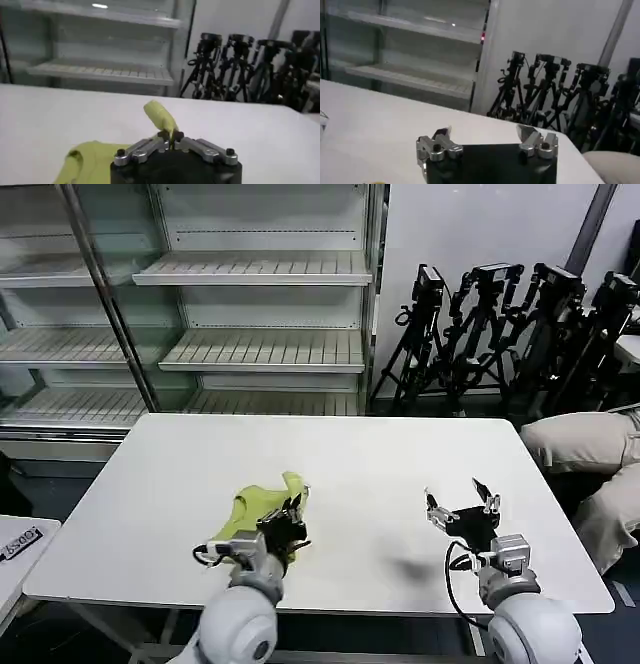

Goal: Fold and organize the clothes.

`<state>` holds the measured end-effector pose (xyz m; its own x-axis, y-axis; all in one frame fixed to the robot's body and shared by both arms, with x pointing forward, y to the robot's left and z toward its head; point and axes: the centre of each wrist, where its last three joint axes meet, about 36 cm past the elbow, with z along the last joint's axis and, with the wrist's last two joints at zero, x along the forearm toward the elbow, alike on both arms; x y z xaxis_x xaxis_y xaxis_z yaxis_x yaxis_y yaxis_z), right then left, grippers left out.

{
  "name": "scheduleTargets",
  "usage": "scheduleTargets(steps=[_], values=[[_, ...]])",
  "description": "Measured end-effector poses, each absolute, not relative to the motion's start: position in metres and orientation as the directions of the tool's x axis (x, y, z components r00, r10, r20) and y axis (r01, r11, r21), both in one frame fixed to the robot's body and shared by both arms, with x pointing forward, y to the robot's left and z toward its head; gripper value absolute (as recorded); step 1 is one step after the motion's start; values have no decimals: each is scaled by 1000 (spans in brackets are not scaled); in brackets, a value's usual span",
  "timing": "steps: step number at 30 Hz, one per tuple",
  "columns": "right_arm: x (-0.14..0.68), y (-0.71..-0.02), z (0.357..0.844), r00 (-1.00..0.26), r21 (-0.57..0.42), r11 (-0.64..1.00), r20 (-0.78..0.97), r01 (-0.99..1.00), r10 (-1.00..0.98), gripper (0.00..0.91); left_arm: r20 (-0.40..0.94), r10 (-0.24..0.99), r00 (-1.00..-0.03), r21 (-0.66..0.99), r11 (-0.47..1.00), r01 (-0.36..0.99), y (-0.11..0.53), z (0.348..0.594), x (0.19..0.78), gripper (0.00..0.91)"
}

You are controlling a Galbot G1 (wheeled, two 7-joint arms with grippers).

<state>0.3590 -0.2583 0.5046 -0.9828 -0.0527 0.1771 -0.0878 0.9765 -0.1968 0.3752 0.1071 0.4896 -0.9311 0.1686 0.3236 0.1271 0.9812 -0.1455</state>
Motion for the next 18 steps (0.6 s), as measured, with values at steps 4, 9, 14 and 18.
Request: scheduleTargets(steps=[4,9,14,18], values=[[367,-260,507,-984,-192,977,168,-92,-59,907,331,166,-929,-195,975,105,86,494,384,907],[374,-261,508,-984,-184,978,163,-101,-71,907,317,180,-931,-239,965,105,74,506,391,907],[382,-259,507,-984,-173,979,156,-108,-81,907,280,206,-938,-270,954,129,76,520,396,907],[389,-261,506,-986,-171,979,144,-109,-84,907,244,207,-947,-255,956,143,90,525,400,907]])
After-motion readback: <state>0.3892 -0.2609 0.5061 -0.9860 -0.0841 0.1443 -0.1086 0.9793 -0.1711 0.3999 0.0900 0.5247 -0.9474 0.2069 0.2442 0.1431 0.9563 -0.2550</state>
